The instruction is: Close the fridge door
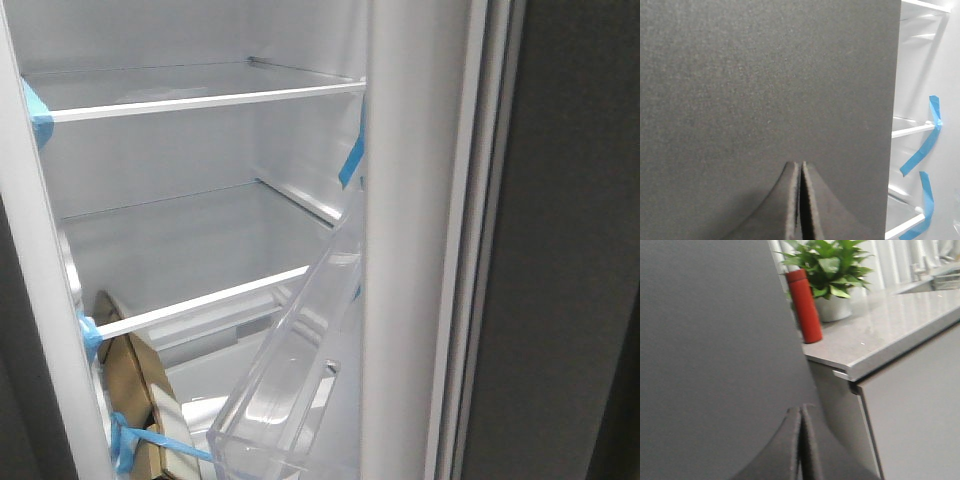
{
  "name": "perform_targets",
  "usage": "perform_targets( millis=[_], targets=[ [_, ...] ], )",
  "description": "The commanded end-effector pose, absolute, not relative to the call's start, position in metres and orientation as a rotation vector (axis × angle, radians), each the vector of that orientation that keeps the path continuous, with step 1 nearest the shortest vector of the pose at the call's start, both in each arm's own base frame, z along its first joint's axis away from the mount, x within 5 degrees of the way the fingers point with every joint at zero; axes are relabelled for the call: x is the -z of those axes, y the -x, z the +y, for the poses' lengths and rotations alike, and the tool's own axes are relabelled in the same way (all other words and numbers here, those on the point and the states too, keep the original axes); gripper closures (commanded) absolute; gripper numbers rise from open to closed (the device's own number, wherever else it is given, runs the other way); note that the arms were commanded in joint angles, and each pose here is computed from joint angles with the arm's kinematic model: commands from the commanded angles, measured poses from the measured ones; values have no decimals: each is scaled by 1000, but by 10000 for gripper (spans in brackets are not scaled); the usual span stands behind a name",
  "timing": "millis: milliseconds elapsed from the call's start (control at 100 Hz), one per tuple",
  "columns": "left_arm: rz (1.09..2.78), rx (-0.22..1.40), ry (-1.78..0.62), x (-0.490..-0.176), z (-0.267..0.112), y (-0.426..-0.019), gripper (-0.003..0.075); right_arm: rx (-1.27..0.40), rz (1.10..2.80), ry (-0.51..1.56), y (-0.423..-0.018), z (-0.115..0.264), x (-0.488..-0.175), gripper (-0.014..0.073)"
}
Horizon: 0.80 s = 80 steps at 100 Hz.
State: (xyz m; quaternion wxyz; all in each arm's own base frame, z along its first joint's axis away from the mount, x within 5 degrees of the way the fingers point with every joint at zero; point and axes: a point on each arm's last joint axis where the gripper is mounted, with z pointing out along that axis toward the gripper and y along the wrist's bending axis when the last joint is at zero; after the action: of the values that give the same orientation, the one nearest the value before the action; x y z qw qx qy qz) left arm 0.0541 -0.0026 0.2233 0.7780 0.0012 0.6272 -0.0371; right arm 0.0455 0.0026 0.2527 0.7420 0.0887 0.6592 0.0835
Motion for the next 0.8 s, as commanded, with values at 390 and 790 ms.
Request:
perform_targets(
  millis=[390,790],
  targets=[
    [1308,82,8,-218,-2,-54,740,-208,1437,-3,-19,19,-394,639],
    [1308,82,8,-218,-2,-54,740,-380,1490,199,-33,29,-465,639]
  ],
)
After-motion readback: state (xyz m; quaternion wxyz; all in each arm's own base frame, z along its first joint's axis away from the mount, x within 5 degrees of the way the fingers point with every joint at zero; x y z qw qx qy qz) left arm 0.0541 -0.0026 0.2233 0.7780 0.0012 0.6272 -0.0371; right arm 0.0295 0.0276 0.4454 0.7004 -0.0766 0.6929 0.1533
